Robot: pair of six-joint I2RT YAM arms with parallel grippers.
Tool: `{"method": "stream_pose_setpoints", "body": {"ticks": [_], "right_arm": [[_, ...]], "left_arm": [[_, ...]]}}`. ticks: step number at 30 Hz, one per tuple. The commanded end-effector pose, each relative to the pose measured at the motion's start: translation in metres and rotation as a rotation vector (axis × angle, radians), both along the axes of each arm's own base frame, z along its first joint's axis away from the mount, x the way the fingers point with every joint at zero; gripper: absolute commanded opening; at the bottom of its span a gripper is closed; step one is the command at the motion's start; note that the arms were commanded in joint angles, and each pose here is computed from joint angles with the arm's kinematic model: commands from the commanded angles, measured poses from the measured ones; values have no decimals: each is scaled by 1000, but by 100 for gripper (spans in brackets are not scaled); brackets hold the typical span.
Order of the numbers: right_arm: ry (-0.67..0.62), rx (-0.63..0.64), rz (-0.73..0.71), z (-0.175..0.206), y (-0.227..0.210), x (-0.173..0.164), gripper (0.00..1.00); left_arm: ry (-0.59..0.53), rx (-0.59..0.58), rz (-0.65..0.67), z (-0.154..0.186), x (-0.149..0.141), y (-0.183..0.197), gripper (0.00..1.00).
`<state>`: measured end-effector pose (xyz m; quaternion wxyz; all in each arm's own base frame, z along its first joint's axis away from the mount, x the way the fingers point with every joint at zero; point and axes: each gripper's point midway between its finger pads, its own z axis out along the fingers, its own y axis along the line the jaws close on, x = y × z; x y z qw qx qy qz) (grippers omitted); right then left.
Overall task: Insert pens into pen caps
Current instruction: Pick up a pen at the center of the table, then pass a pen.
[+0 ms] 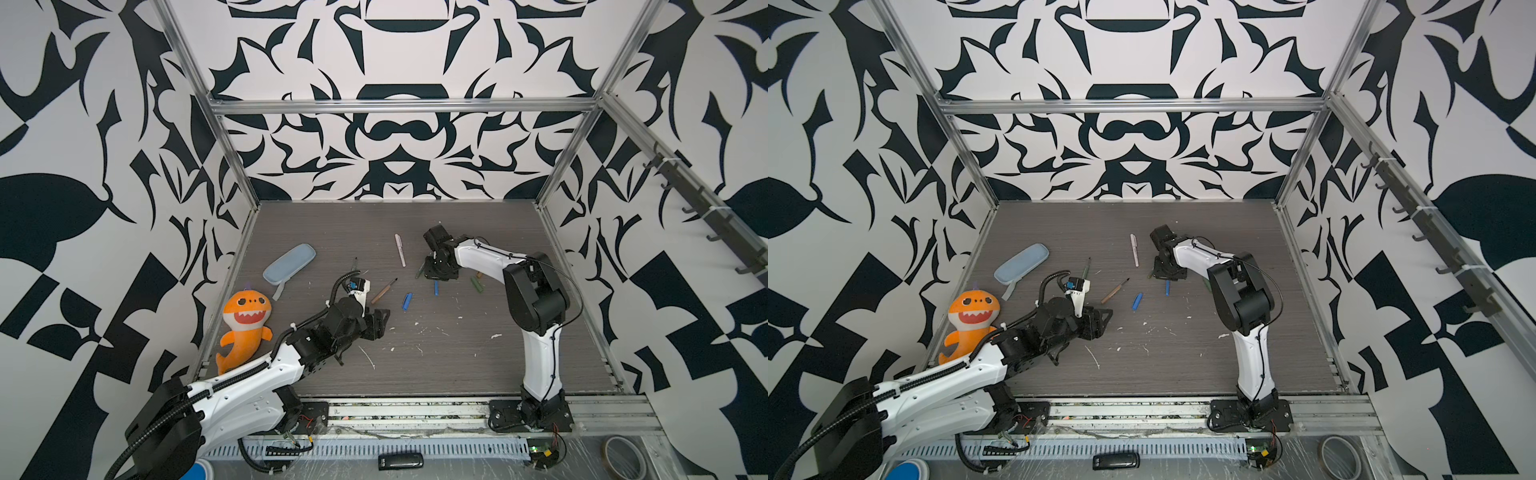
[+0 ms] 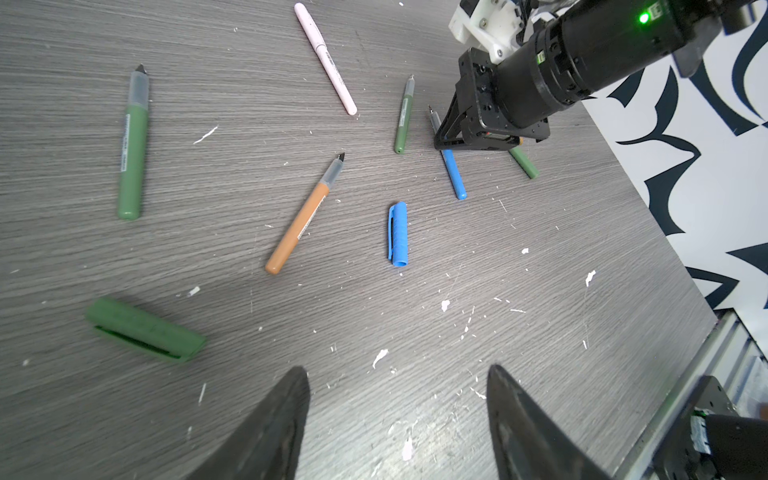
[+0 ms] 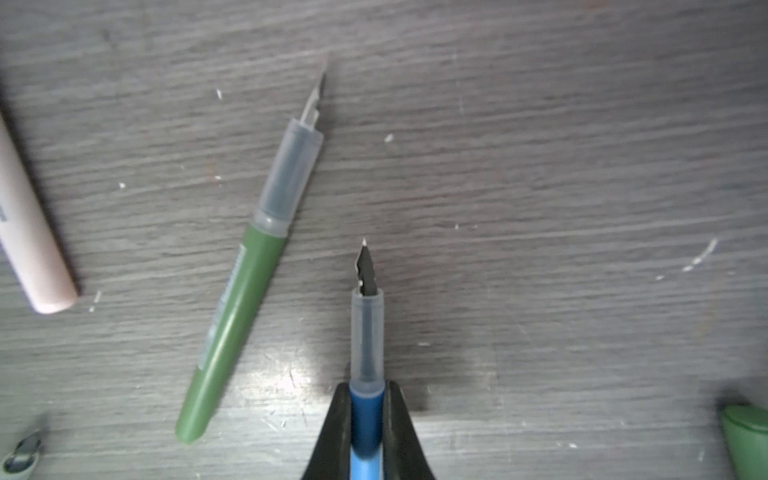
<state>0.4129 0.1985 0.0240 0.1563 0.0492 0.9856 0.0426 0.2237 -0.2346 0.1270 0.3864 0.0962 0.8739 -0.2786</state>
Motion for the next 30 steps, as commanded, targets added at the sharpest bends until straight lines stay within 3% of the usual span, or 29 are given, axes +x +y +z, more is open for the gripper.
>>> {"method": "stream_pose_setpoints", "body": {"ticks": [1,7,12,22,30], "right_arm": [[-57,32,-24,20,-1,2,9],[-140,97,-6,54,-2,-9,8],[-232,222,36,83,7,-22,8],[-440,503,159,148,42,-67,8],[-556,600,191,188,49,-102,8]], "left_arm": [[-17,-14,-9,8,4,-5,70],[-32,-23,-26,13,5,-10,70],[-48,-80,-72,21,3,-22,70],[-96,-272,-357,52,-13,-80,68],[37,-393,-463,57,-2,-119,57]]}}
